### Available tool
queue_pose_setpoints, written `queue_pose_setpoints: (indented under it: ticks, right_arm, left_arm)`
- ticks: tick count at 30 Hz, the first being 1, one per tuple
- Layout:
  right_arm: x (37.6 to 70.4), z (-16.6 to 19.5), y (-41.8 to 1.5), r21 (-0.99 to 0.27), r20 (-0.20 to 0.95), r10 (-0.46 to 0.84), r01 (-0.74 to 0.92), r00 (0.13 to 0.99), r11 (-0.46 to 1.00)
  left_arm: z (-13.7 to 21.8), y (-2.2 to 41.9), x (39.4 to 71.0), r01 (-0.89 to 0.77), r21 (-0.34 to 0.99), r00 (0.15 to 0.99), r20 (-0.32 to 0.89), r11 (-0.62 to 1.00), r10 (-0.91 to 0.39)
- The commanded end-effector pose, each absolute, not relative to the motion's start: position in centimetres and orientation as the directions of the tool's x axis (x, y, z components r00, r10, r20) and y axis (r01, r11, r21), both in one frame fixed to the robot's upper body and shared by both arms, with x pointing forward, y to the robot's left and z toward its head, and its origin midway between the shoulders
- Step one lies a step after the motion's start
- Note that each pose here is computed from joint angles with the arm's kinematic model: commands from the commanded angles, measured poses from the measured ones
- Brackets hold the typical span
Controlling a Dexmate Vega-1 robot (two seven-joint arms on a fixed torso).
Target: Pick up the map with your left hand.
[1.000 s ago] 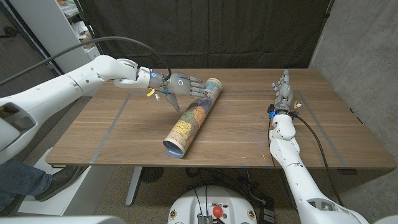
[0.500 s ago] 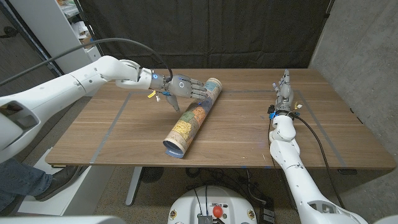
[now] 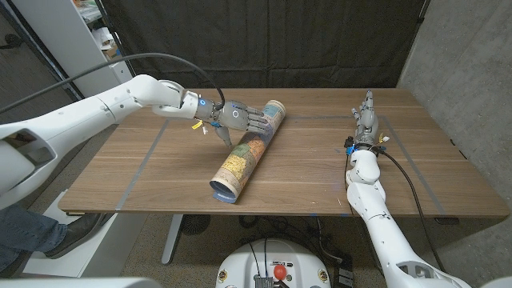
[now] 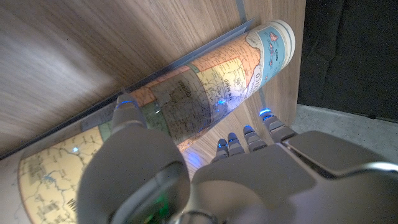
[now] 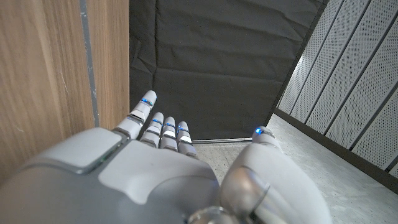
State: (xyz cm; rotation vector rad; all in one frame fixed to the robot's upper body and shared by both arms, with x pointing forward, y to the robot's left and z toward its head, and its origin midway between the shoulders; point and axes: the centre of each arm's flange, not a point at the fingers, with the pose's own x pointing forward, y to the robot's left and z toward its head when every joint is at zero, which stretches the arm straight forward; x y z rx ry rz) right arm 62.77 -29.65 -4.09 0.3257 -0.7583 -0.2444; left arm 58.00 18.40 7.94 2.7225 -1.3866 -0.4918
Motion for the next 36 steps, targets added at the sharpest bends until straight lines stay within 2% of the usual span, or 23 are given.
queue_pose_setpoints:
  ticks: [1, 36]
  right_arm:
    - [62.7, -4.5, -29.7, 0.376, 0.633, -0.335, 0.101, 0.698, 0.921]
    - [63.2, -5.5, -30.5, 0.384, 0.632, -0.33, 0.087, 0.701, 0.919]
  left_arm:
    - [7.0, 18.3, 58.8, -0.762, 0.206, 0.555, -0.281, -0.614, -0.783]
    - [4.5, 17.8, 60.5, -0.732, 0.253, 0.563, -0.297, -0.632, -0.771]
